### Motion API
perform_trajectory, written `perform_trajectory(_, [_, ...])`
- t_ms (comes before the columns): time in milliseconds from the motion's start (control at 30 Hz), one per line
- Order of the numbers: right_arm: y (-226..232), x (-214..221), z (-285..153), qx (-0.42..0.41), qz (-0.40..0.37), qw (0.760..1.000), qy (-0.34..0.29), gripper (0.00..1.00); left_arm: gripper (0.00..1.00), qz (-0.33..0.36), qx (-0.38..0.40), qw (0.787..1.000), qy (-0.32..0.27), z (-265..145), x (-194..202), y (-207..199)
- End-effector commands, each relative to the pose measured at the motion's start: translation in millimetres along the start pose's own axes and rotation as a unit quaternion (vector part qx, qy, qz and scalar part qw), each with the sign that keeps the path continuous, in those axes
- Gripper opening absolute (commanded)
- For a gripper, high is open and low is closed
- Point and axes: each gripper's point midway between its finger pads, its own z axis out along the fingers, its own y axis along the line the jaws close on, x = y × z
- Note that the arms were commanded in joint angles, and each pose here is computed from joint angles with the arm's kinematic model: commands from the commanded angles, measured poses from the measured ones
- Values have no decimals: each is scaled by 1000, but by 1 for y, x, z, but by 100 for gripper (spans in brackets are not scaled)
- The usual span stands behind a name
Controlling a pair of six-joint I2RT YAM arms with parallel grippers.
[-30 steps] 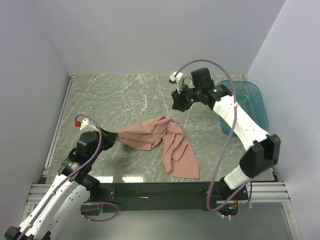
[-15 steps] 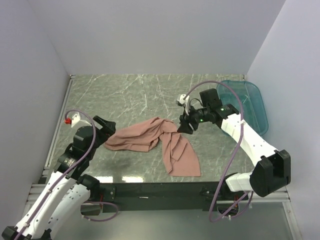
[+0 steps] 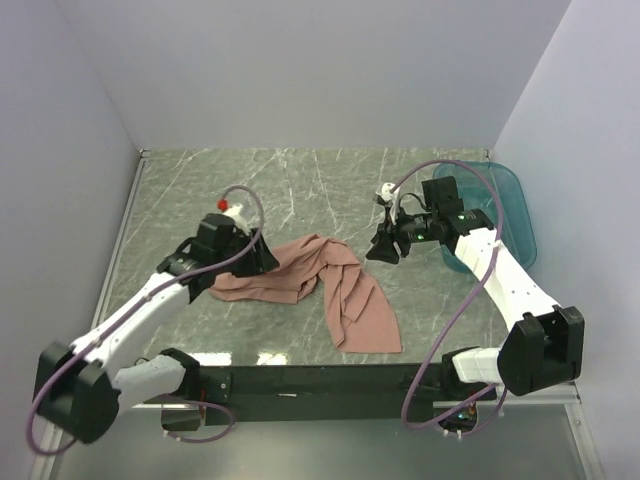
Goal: Fold and stack the t-shirts
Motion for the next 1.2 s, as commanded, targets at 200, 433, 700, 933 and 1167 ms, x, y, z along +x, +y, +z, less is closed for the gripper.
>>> perform_trajectory(200, [1, -8, -9, -4, -12, 1000, -27, 56, 50, 122, -1, 989, 89, 45, 49, -26])
perform_trajectory(433, [-2, -5, -7, -3, -5, 1000, -23, 56, 51, 198, -69, 973, 100, 79, 66, -39])
perform_trajectory(700, [-6, -3, -10, 1, -1, 1000, -23, 56, 48, 272, -178, 939, 111, 104, 71, -28])
perform_trajectory(933, [-6, -2, -10, -3, 1, 1000, -22, 56, 45, 292, -208, 929, 96, 102, 69, -30])
perform_trajectory(1167, [-7, -1, -10, -2, 3, 1000, -21, 56, 46, 287, -199, 933, 86, 90, 65, -32])
